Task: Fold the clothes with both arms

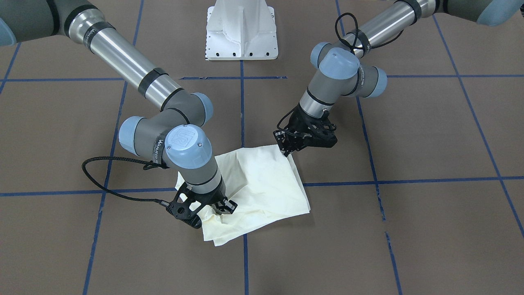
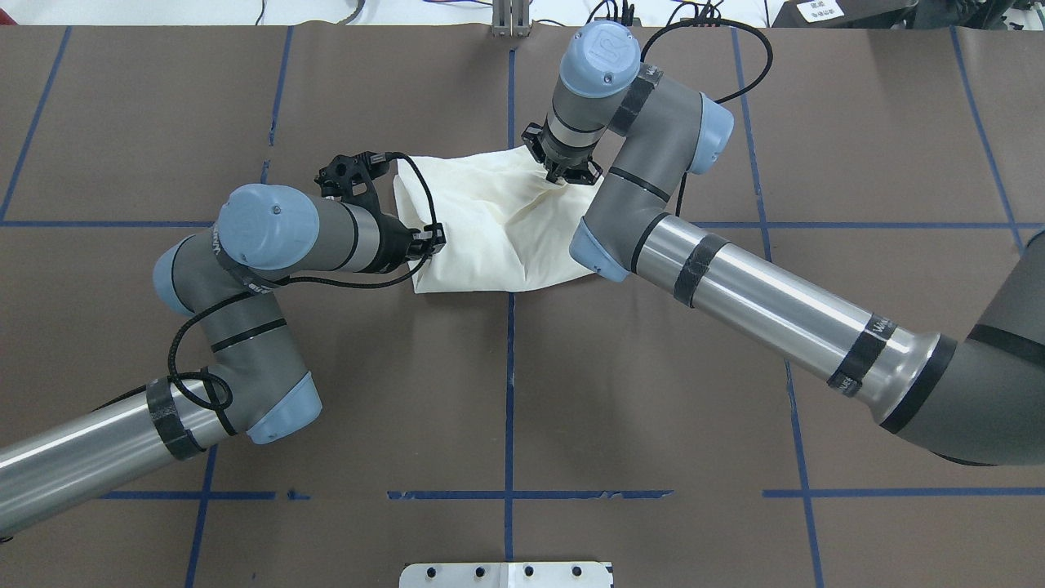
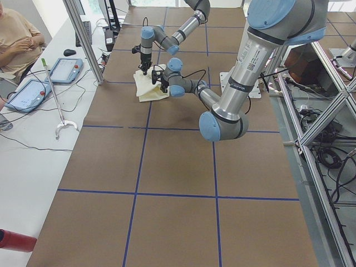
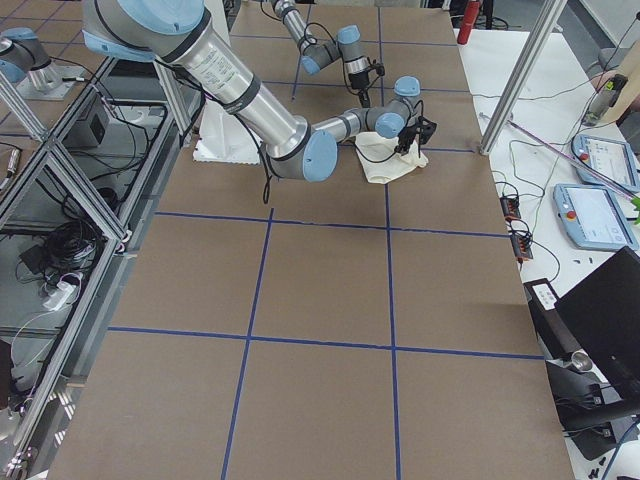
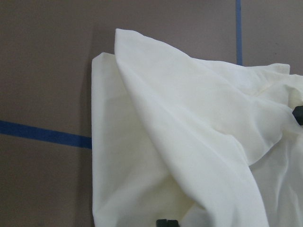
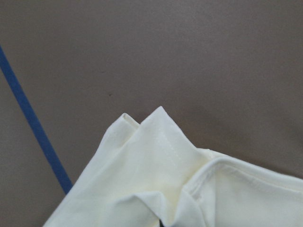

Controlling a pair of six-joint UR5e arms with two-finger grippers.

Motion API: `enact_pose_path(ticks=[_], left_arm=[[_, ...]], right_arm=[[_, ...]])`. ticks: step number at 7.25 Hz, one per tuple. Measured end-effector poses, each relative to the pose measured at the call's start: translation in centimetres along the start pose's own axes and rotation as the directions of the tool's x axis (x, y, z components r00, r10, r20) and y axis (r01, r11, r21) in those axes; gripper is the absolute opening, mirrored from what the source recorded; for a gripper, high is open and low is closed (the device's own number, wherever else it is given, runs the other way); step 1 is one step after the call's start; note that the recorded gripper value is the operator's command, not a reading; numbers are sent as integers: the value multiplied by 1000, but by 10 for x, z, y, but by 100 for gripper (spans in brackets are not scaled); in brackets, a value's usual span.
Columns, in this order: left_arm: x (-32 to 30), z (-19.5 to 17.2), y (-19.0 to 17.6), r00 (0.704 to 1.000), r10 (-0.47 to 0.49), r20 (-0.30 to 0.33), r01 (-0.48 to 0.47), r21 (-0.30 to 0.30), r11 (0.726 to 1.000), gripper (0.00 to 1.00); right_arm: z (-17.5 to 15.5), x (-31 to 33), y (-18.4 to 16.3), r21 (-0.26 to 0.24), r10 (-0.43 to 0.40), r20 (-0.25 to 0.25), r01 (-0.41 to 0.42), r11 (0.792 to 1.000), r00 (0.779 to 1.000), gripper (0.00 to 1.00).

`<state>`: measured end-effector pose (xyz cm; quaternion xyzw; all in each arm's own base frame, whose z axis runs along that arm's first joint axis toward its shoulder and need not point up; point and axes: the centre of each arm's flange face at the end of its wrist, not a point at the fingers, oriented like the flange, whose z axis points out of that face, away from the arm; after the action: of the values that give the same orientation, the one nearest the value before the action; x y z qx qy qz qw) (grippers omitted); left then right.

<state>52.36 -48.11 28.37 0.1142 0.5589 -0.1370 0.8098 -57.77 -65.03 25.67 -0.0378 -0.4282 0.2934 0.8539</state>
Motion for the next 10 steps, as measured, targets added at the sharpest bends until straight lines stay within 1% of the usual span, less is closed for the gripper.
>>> enact_pose_path(ticks=[2,3,5,7,8,9,10], left_arm=[[-13,-1,14,1000,2,12,-2,-21,1000,5],[-19,-2,23,1000,5,13,-4,-45,999,5],[-18,-10,40,1000,10,-8,-11,-138,990,5],[-11,-24,51,999,13,-44,-22,-208,978,5],[-8,-30,56,998,13,-59,-26,-227,974,5],[-14,-34,59,998,12,-54,-23,-223,975,5],[-28,-32,60,999,10,-30,-15,-193,981,5]], right_arm=[[1,0,1,0,-1,1,1,1000,1000,0],[1,0,1,0,0,1,0,1000,1000,0],[1,0,1,0,1,1,-1,1000,1000,0],[0,-1,2,0,1,3,-1,1000,1000,0],[0,-2,2,0,1,4,-1,1000,1000,0],[-1,-2,1,0,1,4,-1,1000,1000,0],[-1,-2,1,1,2,5,-2,1000,1000,0]])
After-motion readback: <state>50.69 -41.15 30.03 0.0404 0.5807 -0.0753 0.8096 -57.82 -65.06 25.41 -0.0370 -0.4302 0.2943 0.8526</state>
